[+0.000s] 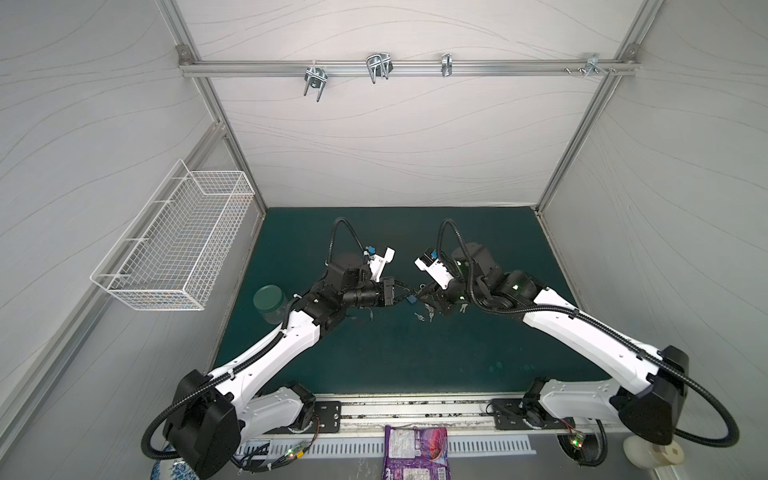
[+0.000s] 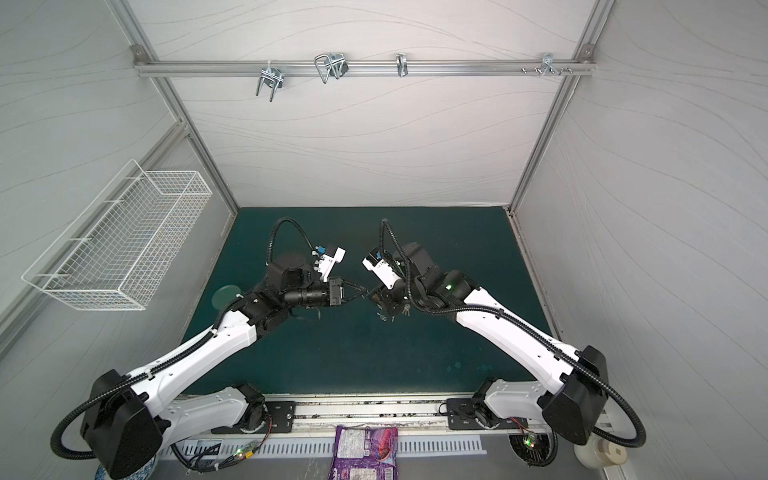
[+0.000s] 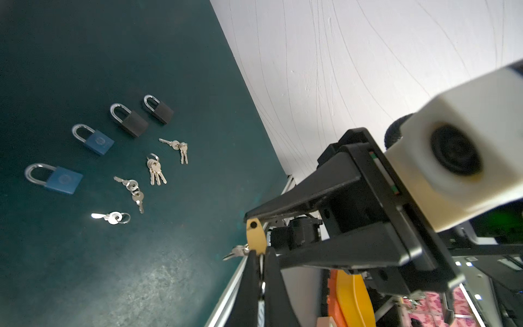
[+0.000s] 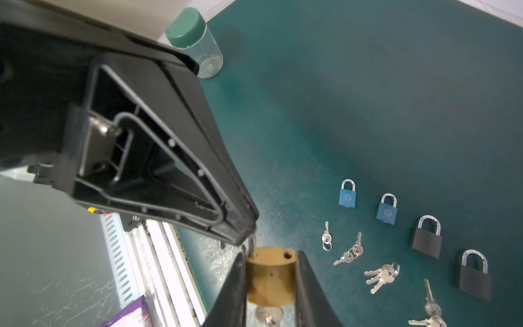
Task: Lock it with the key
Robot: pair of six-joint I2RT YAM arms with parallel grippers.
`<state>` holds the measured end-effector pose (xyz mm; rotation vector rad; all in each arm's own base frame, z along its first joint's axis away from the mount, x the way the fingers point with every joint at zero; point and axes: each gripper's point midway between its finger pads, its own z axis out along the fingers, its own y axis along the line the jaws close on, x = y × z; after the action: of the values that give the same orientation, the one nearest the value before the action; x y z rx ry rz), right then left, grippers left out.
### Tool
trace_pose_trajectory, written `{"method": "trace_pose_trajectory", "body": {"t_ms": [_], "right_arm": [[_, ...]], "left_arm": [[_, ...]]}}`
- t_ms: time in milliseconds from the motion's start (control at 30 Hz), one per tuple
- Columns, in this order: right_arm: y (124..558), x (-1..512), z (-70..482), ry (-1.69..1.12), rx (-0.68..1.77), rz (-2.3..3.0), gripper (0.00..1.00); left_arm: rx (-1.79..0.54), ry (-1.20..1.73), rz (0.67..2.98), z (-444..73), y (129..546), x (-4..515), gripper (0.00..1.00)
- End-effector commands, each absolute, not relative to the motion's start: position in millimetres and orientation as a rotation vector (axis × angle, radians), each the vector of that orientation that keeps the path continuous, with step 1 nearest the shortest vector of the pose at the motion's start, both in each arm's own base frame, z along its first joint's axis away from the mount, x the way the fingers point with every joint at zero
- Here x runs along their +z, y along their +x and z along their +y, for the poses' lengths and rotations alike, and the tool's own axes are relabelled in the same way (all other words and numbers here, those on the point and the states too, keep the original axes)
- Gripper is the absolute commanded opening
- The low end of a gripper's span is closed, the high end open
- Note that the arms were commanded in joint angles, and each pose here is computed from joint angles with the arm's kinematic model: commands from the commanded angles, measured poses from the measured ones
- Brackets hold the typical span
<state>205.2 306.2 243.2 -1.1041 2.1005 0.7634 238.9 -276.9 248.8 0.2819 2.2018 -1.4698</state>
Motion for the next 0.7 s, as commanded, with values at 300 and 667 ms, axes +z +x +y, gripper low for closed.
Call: {"method": "trace_pose_trajectory", "body": {"t_ms": [300,667], "right_arm": [[234,345,281,-0.793,0.723,1.646,0.99],[210,380,291,-0.918,0.849,1.430,0.76]], "left_arm": [[-1.533,0.172,1.858,-261,260,347,0.00],[-1.735,0.240,1.589,-251,248,416,0.00]]}}
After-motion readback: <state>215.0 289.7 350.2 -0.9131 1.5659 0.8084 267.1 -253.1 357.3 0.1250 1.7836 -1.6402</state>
